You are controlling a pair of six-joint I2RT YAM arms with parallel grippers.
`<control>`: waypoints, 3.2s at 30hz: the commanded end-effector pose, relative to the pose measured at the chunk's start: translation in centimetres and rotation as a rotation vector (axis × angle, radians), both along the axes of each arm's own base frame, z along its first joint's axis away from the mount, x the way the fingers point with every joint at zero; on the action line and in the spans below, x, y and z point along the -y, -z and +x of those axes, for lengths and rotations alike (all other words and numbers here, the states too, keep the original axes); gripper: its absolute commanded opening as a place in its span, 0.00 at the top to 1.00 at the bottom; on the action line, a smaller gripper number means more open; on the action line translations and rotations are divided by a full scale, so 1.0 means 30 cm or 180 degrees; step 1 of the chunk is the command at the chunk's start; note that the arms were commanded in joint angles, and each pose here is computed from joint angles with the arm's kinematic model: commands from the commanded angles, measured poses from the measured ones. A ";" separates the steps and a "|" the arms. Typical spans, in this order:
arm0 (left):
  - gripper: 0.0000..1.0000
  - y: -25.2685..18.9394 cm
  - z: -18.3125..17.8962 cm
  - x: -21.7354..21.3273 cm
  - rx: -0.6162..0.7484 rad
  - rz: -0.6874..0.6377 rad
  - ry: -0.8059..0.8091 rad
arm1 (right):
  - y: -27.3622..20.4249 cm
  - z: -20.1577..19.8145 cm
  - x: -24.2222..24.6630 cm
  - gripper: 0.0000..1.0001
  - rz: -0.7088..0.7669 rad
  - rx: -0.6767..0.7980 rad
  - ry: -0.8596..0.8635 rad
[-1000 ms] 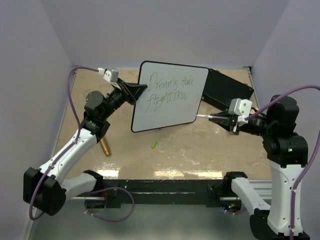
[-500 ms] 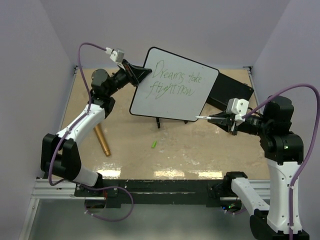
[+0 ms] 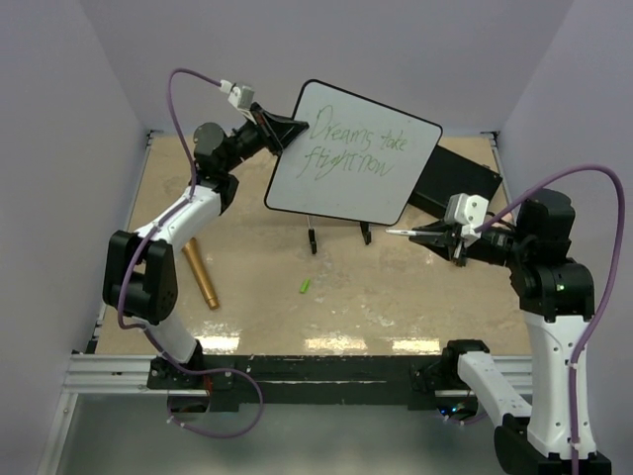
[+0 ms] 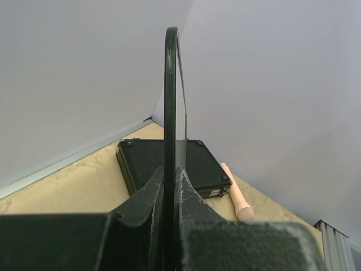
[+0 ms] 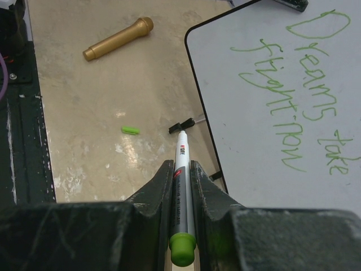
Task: Write a sentence on the whiteboard
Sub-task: Put down the whiteboard on the whiteboard stand.
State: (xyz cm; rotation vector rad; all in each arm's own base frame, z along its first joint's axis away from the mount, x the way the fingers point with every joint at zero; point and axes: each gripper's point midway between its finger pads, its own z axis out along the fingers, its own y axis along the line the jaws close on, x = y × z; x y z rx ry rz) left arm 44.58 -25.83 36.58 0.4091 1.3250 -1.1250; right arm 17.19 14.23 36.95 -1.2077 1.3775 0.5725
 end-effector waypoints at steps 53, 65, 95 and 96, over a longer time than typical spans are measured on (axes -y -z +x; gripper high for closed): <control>1.00 0.024 -0.072 -0.141 0.0153 0.0670 0.0088 | 0.055 0.049 0.004 1.00 0.0005 -0.0049 0.0062; 1.00 -0.130 -0.088 0.004 0.0011 0.0631 -0.0021 | 0.047 0.045 0.003 1.00 0.0010 -0.0029 0.0059; 1.00 -0.058 -0.028 0.030 -0.0098 0.1012 -0.0264 | 0.054 0.045 0.004 1.00 0.0003 -0.0026 0.0061; 1.00 -0.025 -0.030 0.025 -0.0093 0.1007 -0.0182 | 0.055 0.047 0.004 1.00 0.0001 -0.0026 0.0066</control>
